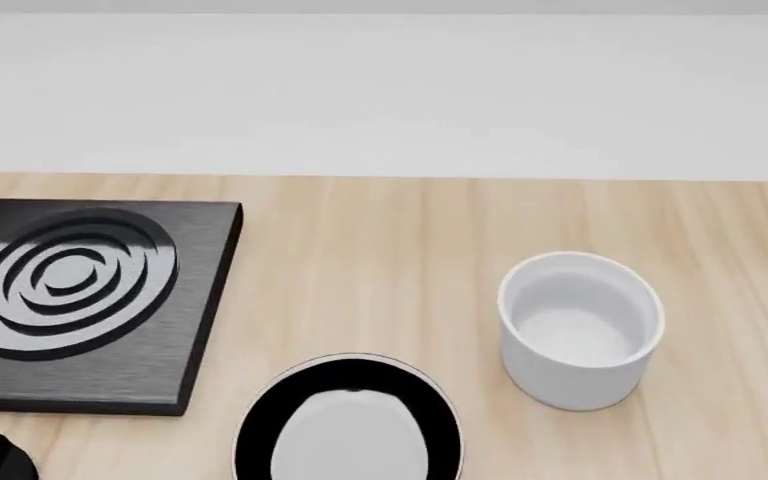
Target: Put the frying pan on the cabinet shelf.
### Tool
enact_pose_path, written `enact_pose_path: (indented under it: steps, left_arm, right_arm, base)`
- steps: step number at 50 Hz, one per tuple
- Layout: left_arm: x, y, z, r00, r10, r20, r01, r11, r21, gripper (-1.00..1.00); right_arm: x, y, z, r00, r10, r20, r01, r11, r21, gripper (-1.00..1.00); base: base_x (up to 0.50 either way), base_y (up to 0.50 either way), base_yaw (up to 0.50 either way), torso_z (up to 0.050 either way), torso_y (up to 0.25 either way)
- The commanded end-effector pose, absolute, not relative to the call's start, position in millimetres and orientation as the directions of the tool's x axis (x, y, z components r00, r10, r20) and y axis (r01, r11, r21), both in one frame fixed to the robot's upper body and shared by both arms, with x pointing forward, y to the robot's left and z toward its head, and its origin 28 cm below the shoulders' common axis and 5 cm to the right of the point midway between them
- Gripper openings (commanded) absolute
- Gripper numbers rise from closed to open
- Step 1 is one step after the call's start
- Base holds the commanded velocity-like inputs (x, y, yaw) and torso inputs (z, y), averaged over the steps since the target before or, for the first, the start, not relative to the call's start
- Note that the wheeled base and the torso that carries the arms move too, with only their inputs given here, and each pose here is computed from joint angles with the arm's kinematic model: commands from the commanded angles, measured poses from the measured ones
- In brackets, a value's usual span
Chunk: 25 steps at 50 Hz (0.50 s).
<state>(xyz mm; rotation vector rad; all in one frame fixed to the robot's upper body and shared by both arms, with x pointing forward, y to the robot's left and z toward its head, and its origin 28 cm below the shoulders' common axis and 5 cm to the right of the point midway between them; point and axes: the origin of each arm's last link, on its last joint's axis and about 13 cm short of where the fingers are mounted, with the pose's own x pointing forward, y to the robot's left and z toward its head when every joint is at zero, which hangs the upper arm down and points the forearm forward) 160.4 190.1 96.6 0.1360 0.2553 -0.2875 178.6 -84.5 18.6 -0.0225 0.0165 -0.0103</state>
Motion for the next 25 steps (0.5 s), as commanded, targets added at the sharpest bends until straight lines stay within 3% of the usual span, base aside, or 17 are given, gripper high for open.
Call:
enact_pose_path:
  steps: [1, 25]
  left_arm:
    - [150, 191, 99, 0.890, -0.284, -0.355, 0.346, 0.930, 0.123, 1.00]
    - [148, 176, 67, 0.814, -0.331, -0.477, 0.406, 0.912, 0.061, 1.00]
  right_arm:
    - [180, -87, 20, 1.000, -0.018, -0.020, 0.017, 1.000, -0.022, 1.00]
    - [180, -87, 17, 1.000, -0.016, -0.025, 0.016, 0.999, -0.028, 1.00]
  base:
    - [0.00, 0.00, 0.00, 0.000, 0.000]
    - [0.00, 0.00, 0.00, 0.000, 0.000]
